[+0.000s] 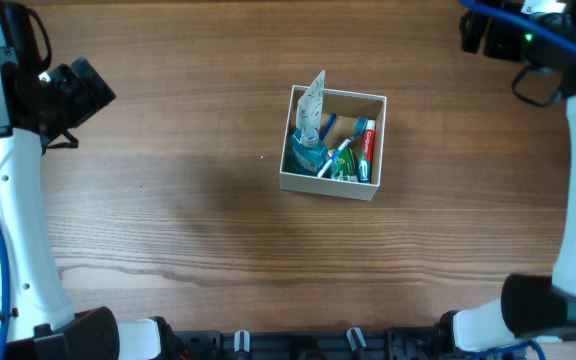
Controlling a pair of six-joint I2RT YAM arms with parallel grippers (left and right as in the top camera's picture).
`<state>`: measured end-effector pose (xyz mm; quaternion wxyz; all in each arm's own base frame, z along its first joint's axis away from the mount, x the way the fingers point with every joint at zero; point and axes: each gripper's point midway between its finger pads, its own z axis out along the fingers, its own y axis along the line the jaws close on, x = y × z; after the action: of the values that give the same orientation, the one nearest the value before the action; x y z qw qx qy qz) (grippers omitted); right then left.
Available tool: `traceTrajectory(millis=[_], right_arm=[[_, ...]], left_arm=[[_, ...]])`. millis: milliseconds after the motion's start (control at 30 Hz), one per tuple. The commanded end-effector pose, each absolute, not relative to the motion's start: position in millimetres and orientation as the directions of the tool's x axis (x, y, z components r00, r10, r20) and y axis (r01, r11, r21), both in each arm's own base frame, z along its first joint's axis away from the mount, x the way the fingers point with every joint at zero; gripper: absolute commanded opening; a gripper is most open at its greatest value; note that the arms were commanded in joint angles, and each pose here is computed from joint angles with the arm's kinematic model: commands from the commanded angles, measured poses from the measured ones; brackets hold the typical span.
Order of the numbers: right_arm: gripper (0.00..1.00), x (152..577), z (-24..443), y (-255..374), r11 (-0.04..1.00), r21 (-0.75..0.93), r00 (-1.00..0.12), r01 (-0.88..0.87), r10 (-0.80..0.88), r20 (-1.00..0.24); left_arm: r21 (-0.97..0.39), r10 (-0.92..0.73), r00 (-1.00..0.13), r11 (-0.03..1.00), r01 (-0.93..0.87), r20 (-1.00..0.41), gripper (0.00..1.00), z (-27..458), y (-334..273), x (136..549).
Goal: Pack container
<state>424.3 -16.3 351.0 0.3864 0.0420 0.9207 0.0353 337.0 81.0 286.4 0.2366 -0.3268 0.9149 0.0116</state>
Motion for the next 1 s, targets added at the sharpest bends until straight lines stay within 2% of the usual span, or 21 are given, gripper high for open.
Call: traceTrajectory(millis=[0, 100, 367, 833, 967], right_arm=[[1.0, 418, 339, -18, 1.0, 0.003, -0.699, -0.013, -0.007, -0.715], [1.0, 420, 328, -16, 1.0, 0.009, -0.646, -0.021, -0.007, -0.763], [1.0, 409, 307, -3, 0.996, 0.013, -0.406, -0.084, -0.023, -0.914], [1.0, 323, 258, 3, 0.996, -0.039, -0.055, -0.08, -0.044, -0.998], [1.0, 303, 248, 4, 0.996, -0.042, 0.013, -0.077, -0.042, -0.999]], left_arm=[[-0.13, -0.594, -0.673, 0.784, -0.607, -0.441, 1.0, 285, 83, 337], [-0.13, -0.594, -0.673, 0.784, -0.607, -0.441, 1.0, 285, 83, 337], [-0.13, -0.594, -0.673, 0.784, -0.607, -0.441, 1.0, 285, 83, 337], [-0.13, -0.594, -0.673, 0.784, -0.607, -0.441, 1.0, 285, 83, 337], [-0.13, -0.594, -0.673, 0.784, -0.607, -0.441, 1.0, 285, 83, 337]])
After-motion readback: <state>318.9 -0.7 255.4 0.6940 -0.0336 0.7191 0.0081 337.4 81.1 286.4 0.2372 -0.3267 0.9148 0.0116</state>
